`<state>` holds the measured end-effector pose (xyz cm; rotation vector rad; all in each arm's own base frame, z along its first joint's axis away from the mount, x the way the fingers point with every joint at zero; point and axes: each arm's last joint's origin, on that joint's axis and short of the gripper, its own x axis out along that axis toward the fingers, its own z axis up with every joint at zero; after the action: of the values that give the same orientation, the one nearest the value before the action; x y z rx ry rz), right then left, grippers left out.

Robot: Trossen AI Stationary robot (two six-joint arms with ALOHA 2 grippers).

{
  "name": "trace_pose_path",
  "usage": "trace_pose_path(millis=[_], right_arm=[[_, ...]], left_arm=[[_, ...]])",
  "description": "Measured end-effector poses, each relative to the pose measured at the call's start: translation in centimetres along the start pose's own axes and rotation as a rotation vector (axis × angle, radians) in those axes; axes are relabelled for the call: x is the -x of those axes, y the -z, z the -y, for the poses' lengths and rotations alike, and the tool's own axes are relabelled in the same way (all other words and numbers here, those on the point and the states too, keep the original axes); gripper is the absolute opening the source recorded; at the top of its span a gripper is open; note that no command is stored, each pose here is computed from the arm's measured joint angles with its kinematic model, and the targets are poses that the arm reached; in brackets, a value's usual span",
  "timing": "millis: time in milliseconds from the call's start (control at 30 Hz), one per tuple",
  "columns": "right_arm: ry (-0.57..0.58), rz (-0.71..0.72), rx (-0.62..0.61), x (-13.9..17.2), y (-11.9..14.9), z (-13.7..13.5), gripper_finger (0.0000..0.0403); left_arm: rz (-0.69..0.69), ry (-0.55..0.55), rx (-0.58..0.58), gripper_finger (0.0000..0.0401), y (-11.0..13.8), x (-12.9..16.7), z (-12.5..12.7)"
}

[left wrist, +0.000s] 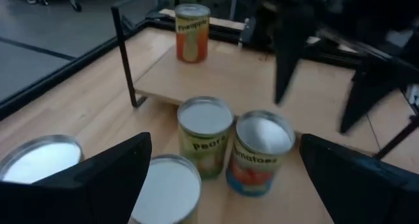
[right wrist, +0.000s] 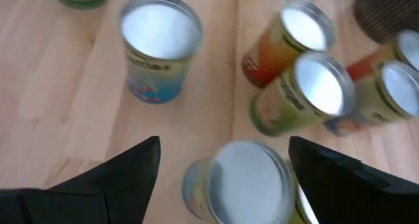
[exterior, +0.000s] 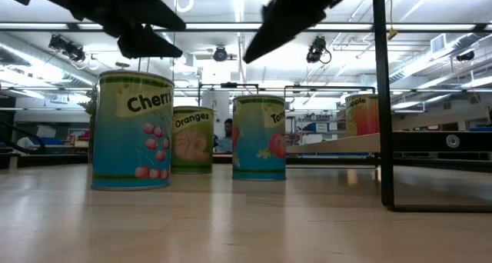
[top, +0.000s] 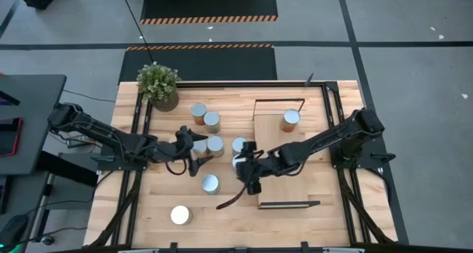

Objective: Pick and place cans onto a shelf
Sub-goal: Put the canned pears on the shelf

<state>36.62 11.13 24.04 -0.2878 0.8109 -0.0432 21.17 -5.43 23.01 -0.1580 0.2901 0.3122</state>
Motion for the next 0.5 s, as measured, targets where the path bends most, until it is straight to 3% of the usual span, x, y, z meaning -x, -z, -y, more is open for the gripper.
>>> trace_pose_path(millis=[267, 500], right_arm=[[-0.014, -0.145, 0.042, -1.9, -2.0, 1.0, 0.0394], [0.007, -0.211, 0.054, -2.3, -2.9, 2.7, 0.0392]], left_arm=[[0.006, -0.03, 0.016, 0.0396, 0.3, -0.6, 0.0], [0.004, -0.051, 0.012, 0.0396, 0.4, -0.7, -0.1]])
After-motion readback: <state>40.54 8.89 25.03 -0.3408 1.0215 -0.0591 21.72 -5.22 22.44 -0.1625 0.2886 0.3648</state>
